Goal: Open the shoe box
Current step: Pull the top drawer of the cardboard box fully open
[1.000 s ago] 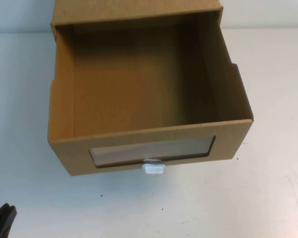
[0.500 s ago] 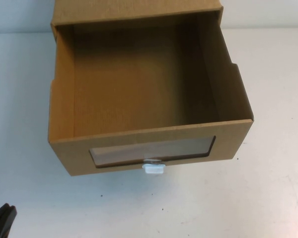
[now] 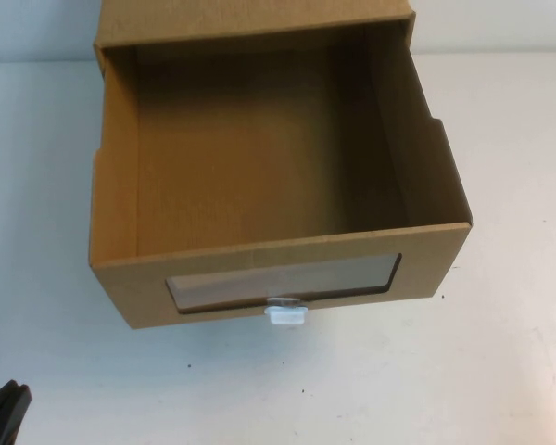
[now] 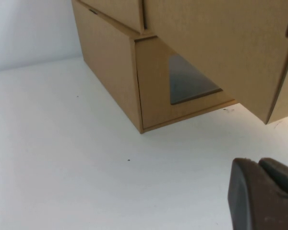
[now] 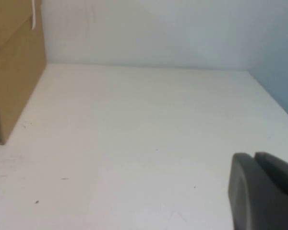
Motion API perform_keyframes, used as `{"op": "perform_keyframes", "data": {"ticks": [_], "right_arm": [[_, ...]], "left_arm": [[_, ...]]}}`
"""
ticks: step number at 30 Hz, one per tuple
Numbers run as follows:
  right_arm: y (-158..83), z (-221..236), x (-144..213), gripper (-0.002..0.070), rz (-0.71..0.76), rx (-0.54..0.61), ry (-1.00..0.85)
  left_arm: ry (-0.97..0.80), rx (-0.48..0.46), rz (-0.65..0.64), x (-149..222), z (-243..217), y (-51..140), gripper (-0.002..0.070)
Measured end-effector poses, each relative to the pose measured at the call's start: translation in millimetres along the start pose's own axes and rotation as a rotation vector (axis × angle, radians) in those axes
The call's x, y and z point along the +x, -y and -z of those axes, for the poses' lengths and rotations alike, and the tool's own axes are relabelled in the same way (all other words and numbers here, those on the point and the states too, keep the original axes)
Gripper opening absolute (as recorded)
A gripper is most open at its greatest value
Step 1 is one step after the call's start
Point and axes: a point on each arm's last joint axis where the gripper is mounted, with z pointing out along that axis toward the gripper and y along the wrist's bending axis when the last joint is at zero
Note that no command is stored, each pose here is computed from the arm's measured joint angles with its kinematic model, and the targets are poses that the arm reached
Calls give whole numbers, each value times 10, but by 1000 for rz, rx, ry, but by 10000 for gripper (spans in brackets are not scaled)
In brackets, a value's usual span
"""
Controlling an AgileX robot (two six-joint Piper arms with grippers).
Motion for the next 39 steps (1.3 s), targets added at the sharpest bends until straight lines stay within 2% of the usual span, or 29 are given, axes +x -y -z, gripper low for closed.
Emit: {"op": "perform_keyframes", "data": {"ticks": [5,14,39], "right_arm": [[5,27,174,-14,-4,10,0],[-6,46,352,-13,-53,3,-196],[-10,48,360,-14,-64,0,-206]], "left_arm": [[0,0,0,0,0,0,-5],[0,0,0,0,0,0,-5],[0,0,2,0,0,0,-5]]}}
